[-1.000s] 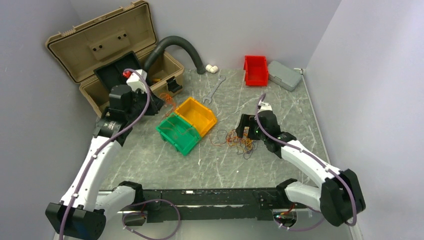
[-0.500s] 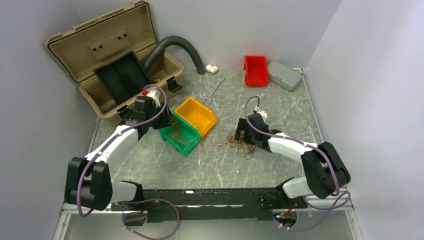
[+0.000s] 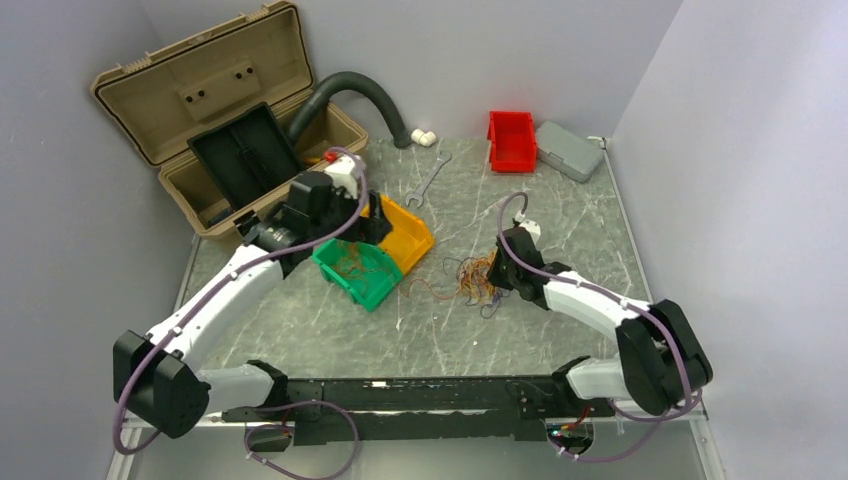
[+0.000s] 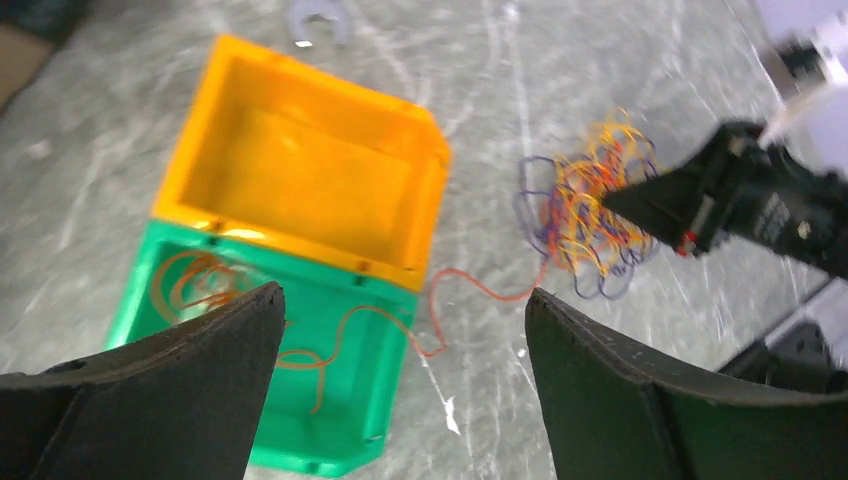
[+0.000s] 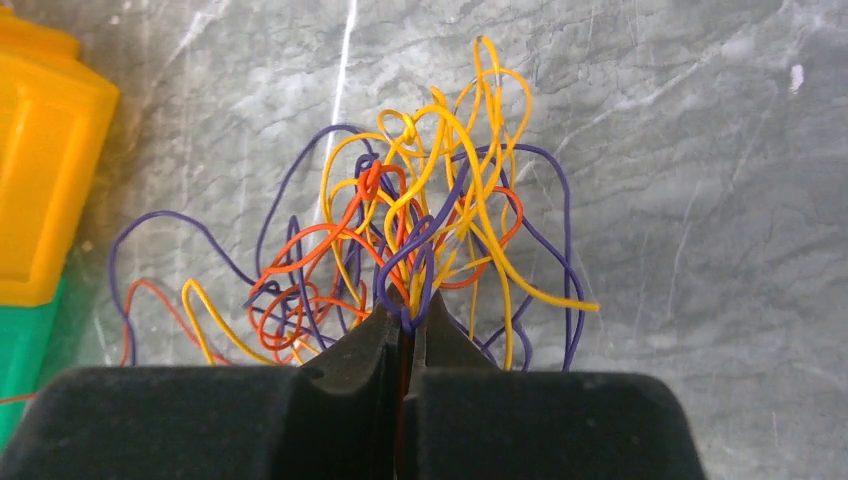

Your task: Untangle the cables

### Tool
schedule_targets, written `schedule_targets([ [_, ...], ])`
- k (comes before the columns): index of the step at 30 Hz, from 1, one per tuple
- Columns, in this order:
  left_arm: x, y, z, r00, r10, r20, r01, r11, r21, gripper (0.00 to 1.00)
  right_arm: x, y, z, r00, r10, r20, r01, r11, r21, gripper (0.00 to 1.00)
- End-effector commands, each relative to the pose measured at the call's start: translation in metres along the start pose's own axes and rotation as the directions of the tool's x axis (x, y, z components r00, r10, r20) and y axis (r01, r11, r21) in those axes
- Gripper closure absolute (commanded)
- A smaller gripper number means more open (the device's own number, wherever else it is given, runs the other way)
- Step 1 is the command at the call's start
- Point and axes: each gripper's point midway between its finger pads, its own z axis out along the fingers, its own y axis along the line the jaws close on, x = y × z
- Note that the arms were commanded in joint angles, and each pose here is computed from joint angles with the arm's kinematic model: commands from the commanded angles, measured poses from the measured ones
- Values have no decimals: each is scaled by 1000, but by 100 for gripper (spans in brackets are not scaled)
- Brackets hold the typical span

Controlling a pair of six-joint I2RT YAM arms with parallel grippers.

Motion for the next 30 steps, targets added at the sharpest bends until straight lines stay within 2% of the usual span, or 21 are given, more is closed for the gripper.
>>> schedule_targets([
  [1,25,-53,14,980,186,-67,-173,971,164,6,-24,10,-24,997,22,71,-19,999,-39,100],
  [4,47,-77,36,966,245,-88,-214,940,265,7,-36,16,-39,994,39,99,-32,997,-70,100],
  [6,52,-86,44,964,262,-52,-234,920,315,7,-46,22,-51,992,55,112,-44,994,-100,100],
  [9,51,-94,45,961,268,63,-272,888,370,8,-67,39,-73,987,86,134,-63,984,-166,100],
  [13,44,-106,33,931,277,237,-356,830,429,8,-89,57,-100,982,119,146,-83,969,-234,100],
  [16,43,-112,26,892,295,342,-432,779,454,9,-101,72,-115,980,146,137,-103,954,-283,100],
  [19,48,-120,16,828,306,469,-528,705,474,10,-108,84,-127,978,170,123,-121,937,-327,100],
  [22,43,-122,5,759,274,591,-587,682,437,6,-110,96,-136,980,179,92,-132,917,-377,100],
  [23,41,-123,4,743,269,612,-598,678,427,6,-110,98,-138,979,187,85,-140,911,-387,100],
  [30,45,-131,23,717,308,625,-643,638,423,6,-112,120,-157,971,238,33,-191,846,-497,100],
])
